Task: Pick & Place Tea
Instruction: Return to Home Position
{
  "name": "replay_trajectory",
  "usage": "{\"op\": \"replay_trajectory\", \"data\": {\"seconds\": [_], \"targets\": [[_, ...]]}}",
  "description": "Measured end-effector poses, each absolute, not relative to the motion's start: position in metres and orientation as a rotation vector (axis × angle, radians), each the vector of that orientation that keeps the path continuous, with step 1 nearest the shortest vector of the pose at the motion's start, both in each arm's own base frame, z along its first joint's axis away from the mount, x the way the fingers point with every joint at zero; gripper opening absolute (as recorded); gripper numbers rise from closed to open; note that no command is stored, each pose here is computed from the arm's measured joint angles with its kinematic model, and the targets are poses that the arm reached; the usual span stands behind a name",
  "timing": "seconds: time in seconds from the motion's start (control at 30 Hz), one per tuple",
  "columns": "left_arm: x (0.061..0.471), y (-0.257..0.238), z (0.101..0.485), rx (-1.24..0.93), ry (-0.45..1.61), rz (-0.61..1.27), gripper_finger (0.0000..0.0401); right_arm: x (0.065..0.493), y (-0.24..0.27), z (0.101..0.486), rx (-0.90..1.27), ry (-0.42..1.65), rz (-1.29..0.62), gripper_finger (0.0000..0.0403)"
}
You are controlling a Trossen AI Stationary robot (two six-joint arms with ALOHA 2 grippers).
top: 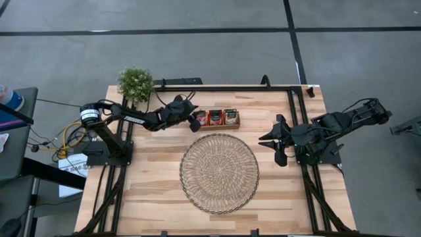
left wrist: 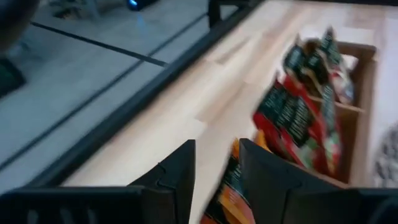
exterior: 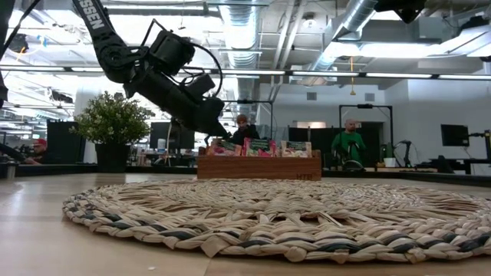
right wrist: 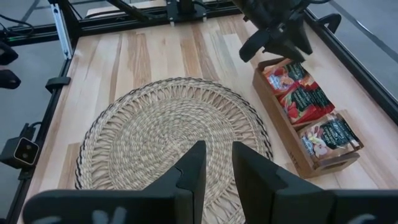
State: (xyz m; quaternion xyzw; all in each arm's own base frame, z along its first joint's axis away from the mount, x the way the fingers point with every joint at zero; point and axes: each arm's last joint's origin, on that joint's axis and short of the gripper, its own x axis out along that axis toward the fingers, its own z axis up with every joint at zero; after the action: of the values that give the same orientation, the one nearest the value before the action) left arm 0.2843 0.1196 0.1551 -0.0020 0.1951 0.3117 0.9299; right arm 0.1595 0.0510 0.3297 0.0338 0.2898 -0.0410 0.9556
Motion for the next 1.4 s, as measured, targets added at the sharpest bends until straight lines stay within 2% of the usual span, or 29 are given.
{"op": "replay_trajectory", "data": {"seconds": [0.17, 0.27, 0.4, 0.67, 1.07, 1.23, 1.4], "targets": [[0.288, 0.121, 0.172, 0.037, 0.352, 0.714, 0.0117, 0.159, 0.051, 0.33, 0.069, 0.588, -0.083, 0.0071], [0.288, 0.111, 0.19, 0.039, 0.348, 0.682, 0.0117, 0.159, 0.051, 0.33, 0.071, 0.589, -0.078, 0.0071], [0.282, 0.095, 0.202, -0.035, 0.442, 0.605, 0.0117, 0.159, 0.051, 0.33, 0.07, 0.589, -0.077, 0.0071], [0.276, 0.084, 0.196, -0.23, 0.528, 0.556, 0.0117, 0.16, 0.05, 0.33, 0.064, 0.582, -0.081, 0.0071], [0.275, 0.082, 0.195, -0.285, 0.525, 0.6, 0.0117, 0.162, 0.051, 0.33, 0.063, 0.584, -0.084, 0.0071], [0.265, 0.064, 0.23, -0.386, 0.391, 0.433, 0.0117, 0.159, 0.052, 0.331, 0.027, 0.581, -0.065, 0.0071], [0.231, 0.038, 0.28, -0.403, 0.24, 0.288, 0.0117, 0.14, 0.046, 0.339, 0.037, 0.537, -0.054, 0.0071]]}}
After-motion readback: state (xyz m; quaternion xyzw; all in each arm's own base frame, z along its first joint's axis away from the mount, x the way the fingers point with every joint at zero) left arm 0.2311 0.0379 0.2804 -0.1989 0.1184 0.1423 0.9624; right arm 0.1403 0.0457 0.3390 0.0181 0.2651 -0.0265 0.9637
